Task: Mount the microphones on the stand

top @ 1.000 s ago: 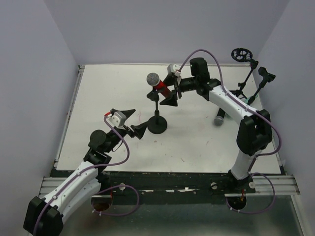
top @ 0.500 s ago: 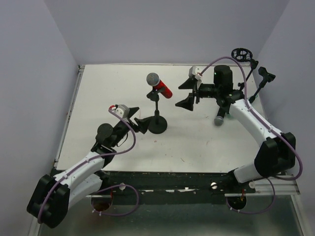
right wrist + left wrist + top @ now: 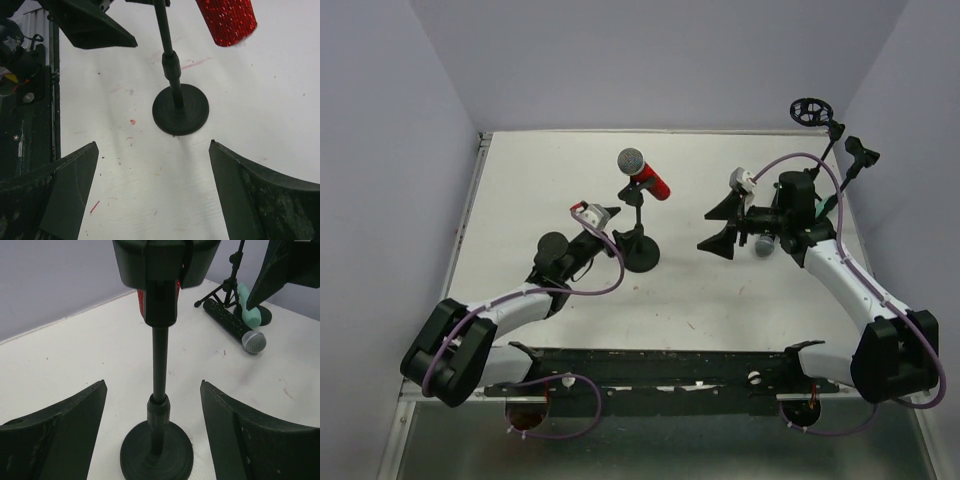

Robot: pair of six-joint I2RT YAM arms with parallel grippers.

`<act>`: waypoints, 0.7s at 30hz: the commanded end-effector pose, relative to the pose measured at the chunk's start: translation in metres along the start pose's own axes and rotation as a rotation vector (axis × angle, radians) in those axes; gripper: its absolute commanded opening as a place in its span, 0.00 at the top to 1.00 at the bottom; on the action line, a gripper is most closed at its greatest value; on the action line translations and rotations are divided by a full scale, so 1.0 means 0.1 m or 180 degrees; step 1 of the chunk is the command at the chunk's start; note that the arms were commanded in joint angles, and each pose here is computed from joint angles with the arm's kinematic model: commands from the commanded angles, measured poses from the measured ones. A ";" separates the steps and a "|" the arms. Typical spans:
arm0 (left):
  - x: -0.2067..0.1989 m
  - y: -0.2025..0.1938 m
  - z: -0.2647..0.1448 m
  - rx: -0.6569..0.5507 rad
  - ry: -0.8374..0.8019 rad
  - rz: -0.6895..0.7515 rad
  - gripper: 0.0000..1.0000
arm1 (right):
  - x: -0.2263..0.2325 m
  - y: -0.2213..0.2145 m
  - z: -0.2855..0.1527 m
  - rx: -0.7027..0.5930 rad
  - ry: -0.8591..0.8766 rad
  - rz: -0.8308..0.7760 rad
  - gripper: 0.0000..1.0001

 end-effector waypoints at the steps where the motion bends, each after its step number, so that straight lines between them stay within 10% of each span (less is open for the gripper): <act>1: 0.09 0.25 0.21 -0.0352 -0.0002 0.0344 0.20 | -0.01 -0.03 -0.03 -0.0068 0.0154 0.0042 0.00; 21: 0.08 0.18 0.50 -0.0388 0.0073 0.0276 0.56 | 0.02 -0.04 -0.03 0.0008 0.0270 -0.0005 0.00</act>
Point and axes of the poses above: each gripper's point midway between its finger pads, its own z axis out along the fingers, its own x axis along the line the jaws close on, y = z × x, the point moved 5 cm from there along -z, back along the fingers, and after that the axes turned 12 degrees about z, right-handed, at the moved point
